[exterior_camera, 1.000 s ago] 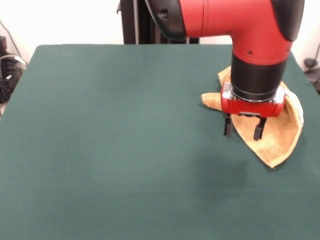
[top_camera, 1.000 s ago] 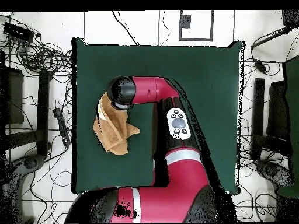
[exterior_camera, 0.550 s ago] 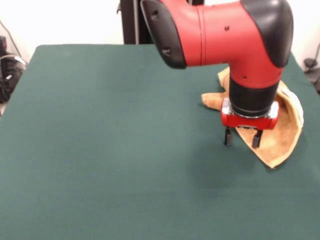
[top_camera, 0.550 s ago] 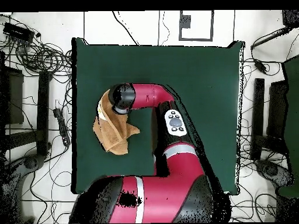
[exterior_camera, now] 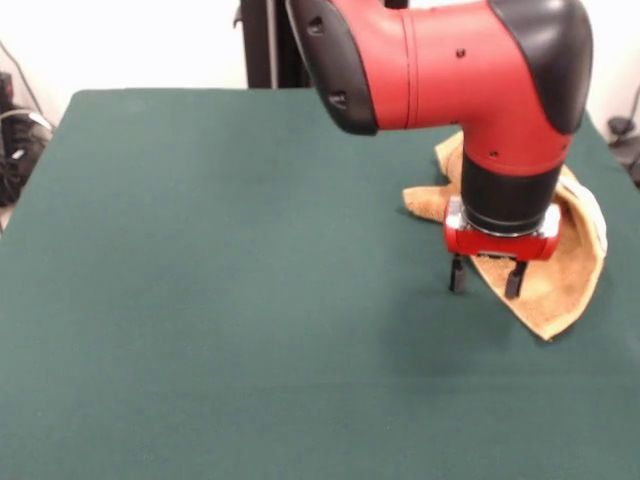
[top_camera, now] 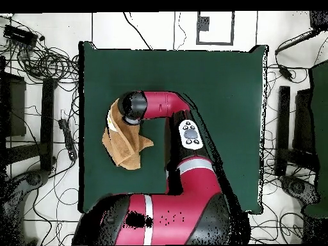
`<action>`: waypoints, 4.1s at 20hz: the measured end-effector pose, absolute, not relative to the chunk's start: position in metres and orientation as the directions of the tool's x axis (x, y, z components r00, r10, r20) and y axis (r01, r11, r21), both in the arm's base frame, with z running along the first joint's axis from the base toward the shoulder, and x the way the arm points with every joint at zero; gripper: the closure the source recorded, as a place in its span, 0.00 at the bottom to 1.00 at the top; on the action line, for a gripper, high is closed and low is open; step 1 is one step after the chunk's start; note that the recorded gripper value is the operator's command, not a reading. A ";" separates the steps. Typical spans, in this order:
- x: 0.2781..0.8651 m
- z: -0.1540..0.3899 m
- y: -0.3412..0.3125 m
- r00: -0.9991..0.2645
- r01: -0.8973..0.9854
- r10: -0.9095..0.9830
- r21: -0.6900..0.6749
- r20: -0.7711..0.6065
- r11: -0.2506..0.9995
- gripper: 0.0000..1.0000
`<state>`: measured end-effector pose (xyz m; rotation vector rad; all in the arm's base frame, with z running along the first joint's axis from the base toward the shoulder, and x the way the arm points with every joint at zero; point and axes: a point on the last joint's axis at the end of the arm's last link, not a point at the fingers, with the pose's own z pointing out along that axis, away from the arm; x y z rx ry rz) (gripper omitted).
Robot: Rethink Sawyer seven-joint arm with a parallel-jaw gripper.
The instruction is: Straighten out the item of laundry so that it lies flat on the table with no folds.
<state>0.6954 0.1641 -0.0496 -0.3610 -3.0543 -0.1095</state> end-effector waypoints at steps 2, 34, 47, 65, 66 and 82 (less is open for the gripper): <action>0.695 -0.049 0.165 -0.971 0.231 0.227 0.059 0.069 0.971 0.00; 0.693 -0.048 0.170 -0.971 0.237 0.236 0.028 0.036 0.971 1.00; 0.698 -0.048 0.157 -0.962 0.266 0.263 0.044 0.068 0.963 1.00; 0.702 -0.027 0.037 -0.947 0.299 0.305 -0.063 0.099 0.952 1.00; 0.703 -0.022 0.028 -0.946 0.303 0.309 -0.071 0.100 0.950 1.00; 0.714 0.022 -0.035 -0.943 0.320 0.328 -0.128 0.048 0.939 0.00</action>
